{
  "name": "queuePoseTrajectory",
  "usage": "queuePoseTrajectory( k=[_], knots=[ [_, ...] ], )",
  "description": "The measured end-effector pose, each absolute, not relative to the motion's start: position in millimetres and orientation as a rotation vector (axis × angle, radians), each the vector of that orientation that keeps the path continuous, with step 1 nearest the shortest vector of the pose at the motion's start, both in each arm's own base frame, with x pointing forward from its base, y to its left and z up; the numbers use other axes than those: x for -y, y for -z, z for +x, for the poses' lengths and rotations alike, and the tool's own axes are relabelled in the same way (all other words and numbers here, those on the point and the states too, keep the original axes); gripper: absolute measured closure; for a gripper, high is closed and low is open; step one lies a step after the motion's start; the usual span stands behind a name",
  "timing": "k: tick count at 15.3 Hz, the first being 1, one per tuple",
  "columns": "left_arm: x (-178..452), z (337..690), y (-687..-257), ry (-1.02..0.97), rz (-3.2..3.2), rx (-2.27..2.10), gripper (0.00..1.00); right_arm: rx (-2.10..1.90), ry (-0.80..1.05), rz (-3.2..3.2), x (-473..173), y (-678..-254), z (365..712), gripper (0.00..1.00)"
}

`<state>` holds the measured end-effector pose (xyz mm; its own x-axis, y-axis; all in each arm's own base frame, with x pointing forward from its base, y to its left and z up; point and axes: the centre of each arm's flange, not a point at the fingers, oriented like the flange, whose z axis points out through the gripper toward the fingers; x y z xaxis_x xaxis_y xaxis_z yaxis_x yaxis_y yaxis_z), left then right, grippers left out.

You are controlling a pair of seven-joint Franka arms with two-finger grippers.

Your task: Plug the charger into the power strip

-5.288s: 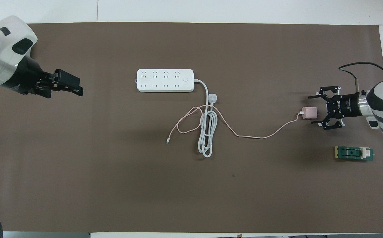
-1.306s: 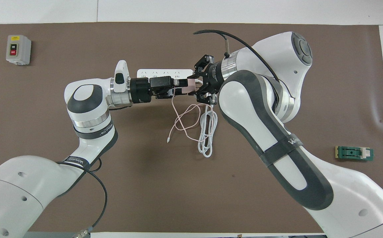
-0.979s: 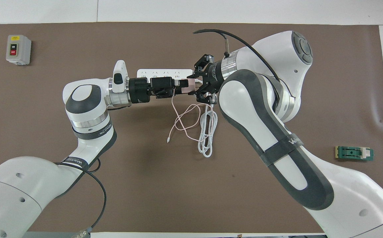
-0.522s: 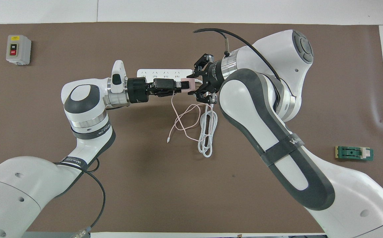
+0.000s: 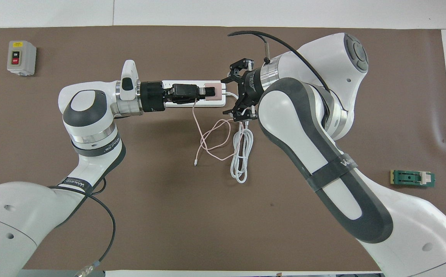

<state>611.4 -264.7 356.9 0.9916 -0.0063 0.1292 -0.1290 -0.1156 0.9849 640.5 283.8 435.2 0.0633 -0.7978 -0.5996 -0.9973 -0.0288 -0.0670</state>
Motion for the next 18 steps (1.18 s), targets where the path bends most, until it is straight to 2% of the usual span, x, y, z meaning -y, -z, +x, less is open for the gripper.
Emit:
queuePoseTrajectory(
  k=[1, 4, 8, 18],
  knots=[
    [261, 616, -365, -0.113, 1.719, 0.111, 0.68, -1.793, -0.557, -1.868, -275, -437, 644, 0.0],
    [244, 626, -395, -0.087, 1.853, 0.131, 0.68, -1.833, -0.558, -1.832, -225, -455, 655, 0.0],
    [221, 631, -452, -0.007, 2.134, 0.124, 0.68, -1.809, -0.461, -1.963, -155, -489, 654, 0.0],
    [199, 627, -542, -0.029, 2.705, 0.204, 0.68, -1.18, -0.307, -2.576, -31, -527, 622, 0.0]
  ],
)
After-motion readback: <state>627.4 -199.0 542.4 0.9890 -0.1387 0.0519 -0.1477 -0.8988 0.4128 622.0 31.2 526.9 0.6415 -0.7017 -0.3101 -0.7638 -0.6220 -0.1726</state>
